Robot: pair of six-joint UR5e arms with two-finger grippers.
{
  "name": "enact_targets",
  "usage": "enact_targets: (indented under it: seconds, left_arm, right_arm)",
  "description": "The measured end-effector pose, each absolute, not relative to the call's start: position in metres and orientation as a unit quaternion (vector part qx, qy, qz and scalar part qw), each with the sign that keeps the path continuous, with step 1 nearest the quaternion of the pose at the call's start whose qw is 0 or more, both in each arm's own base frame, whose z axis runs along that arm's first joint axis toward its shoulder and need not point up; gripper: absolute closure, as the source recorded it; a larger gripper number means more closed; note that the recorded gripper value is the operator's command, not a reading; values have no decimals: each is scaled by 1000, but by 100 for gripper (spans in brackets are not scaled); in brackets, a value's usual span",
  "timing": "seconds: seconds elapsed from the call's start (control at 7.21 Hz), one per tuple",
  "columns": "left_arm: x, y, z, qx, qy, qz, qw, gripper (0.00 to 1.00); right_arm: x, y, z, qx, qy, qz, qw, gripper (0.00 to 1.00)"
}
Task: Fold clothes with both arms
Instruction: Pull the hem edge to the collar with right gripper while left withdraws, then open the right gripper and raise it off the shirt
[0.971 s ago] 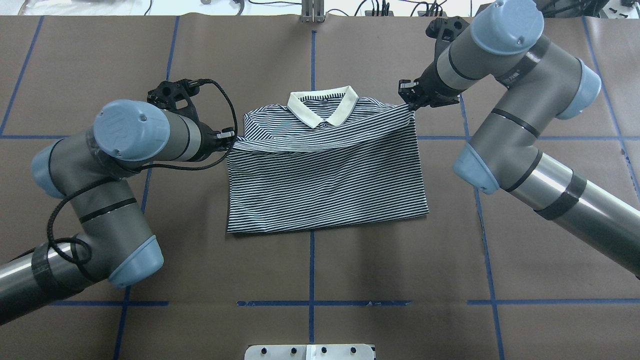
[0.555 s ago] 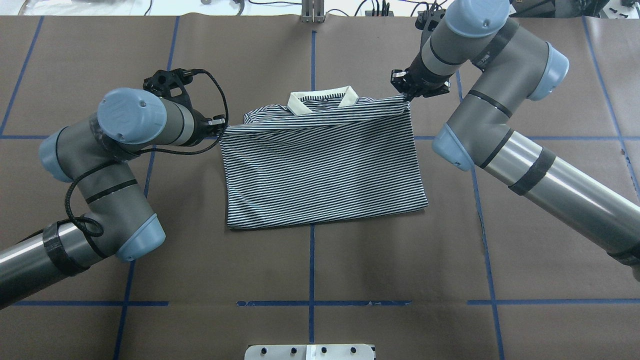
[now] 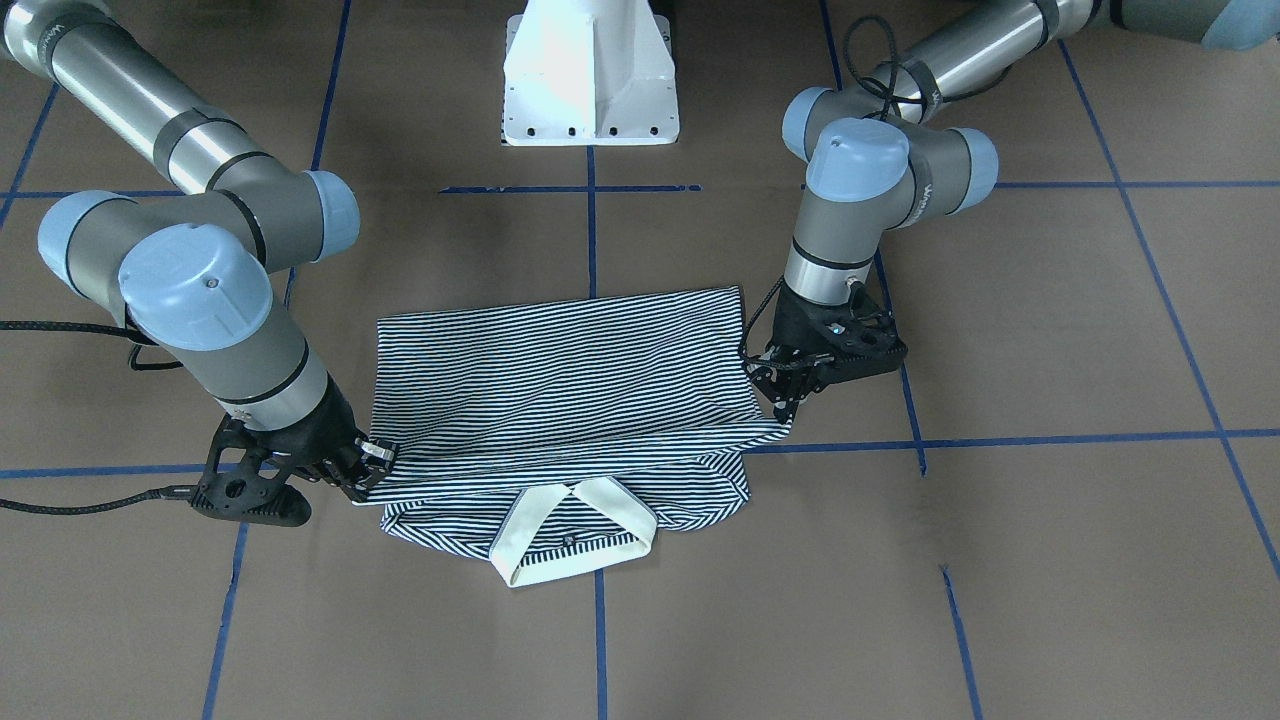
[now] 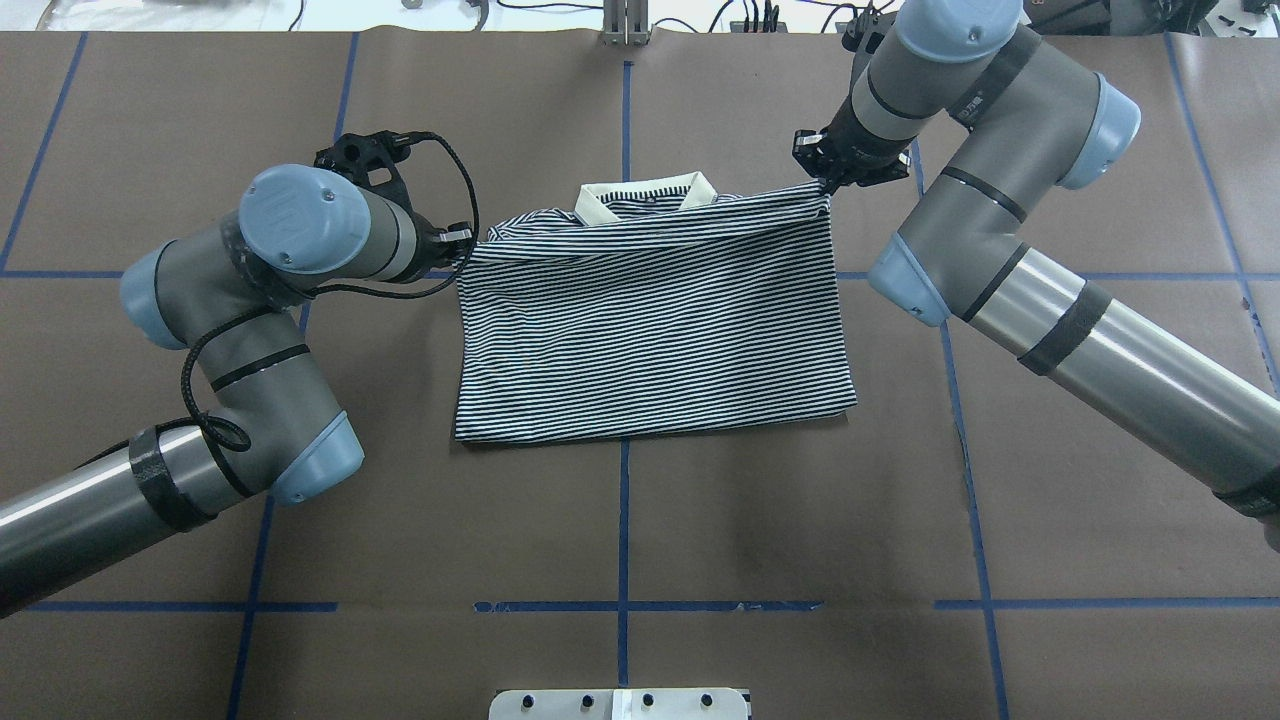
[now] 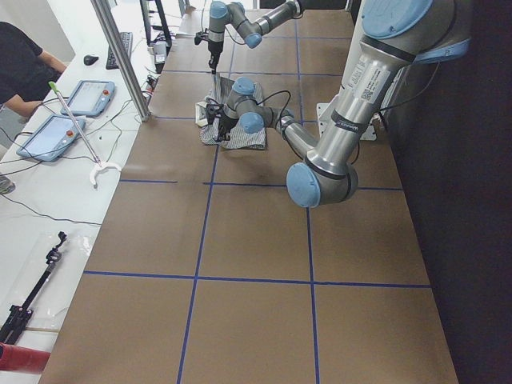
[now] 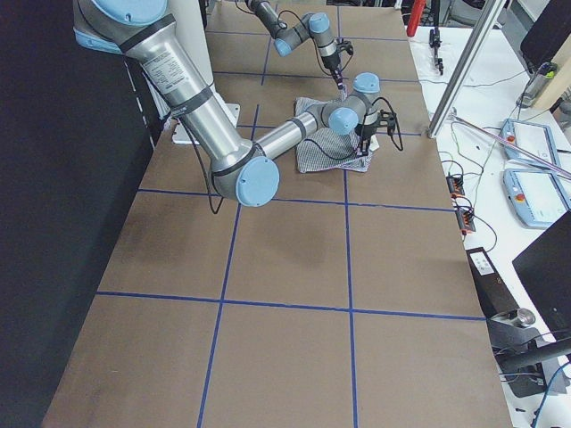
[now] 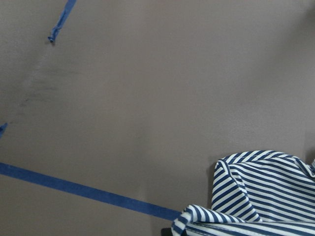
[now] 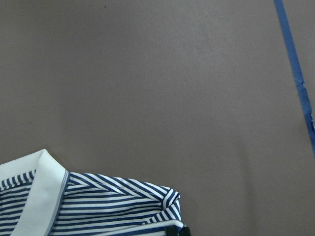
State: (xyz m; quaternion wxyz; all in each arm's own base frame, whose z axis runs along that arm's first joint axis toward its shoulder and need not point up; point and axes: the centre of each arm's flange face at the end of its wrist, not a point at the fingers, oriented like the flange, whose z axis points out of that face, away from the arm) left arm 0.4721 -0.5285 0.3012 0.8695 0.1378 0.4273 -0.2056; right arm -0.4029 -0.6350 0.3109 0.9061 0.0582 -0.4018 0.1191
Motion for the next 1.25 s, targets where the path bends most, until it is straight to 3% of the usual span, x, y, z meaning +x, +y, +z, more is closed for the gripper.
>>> enact_targets:
  seconds: [0.14,0.28,0.42,0.55,0.69,1.25]
  left_arm:
    - [474,-530,300,137,426,-206,870,100]
    - [476,-531,302,136,424,-206,871,60]
    - [477,-531,305,135,422,-207,872,27]
    - [478,-532,306,135,423,-206,872,0]
    - [479,-532,304,136,425,-206,871,0]
    - [474,-527,280,140,443,-198,863,0]
  right_arm:
    - [-401,-636,311,60,-401,117,906,100]
    - [-401,-637,311,61,-402,115,906,100]
    - [-401,-636,308,62,-403,113,906,100]
    - [-402,-636,305,64,-405,111,905,68]
    - [-403,-635,304,69,-412,108,902,1]
    - [-401,-631,320,79,-432,97,893,0]
